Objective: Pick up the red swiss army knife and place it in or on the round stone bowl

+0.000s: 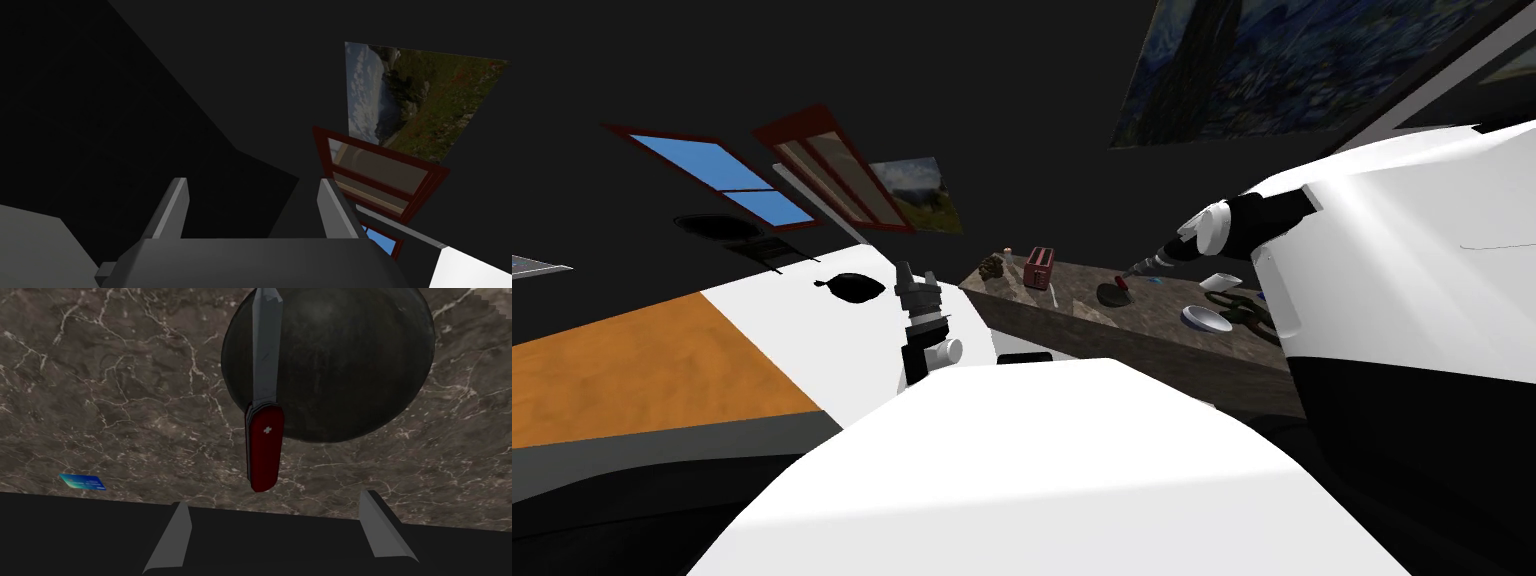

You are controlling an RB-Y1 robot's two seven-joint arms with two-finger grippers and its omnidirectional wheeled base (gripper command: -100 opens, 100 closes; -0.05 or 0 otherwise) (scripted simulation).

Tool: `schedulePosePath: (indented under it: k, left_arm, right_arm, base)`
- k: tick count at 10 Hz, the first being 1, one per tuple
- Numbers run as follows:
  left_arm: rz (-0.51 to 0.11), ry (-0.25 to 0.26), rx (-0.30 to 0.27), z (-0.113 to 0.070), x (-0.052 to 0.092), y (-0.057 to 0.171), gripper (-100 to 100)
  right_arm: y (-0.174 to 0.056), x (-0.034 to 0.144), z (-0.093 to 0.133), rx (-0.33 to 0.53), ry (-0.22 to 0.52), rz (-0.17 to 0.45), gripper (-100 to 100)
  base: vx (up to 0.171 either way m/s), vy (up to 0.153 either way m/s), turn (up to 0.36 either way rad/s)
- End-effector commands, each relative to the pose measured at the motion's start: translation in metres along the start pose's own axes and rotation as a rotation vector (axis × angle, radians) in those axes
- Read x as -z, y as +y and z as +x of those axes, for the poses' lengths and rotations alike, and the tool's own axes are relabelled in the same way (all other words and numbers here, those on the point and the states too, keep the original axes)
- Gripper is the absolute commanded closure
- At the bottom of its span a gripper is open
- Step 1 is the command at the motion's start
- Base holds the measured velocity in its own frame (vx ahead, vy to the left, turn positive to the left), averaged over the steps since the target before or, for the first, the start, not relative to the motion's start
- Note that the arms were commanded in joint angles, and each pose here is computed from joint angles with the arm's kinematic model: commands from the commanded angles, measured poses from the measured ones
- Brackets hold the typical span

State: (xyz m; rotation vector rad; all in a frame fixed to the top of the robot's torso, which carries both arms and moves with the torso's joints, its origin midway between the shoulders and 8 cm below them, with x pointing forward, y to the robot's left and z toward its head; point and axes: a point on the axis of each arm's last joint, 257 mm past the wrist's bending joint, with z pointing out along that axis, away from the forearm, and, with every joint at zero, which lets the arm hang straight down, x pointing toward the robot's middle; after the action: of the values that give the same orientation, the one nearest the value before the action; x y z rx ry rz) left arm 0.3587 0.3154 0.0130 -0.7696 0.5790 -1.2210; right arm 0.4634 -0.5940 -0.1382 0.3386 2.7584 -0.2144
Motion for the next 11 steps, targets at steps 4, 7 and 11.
schedulePosePath:
  k: [4,7,11]
  left_arm:
    - [0.0,0.0,0.0,0.0,0.0,0.0,0]
    - [0.0,0.0,0.0,0.0,0.0,0.0,0]
    - [0.0,0.0,0.0,0.0,0.0,0.0,0]
  right_arm:
    - [0.047,-0.006,-0.024,0.065,0.031,-0.045,-100]
    - [0.082,-0.011,-0.037,0.123,0.044,-0.07,-100]
    - [0.124,-0.009,-0.054,0.194,0.044,-0.101,-100]
  base:
    - [0.011,0.019,-0.18]
    - [0.009,0.028,-0.205]
    - [0.013,0.031,-0.235]
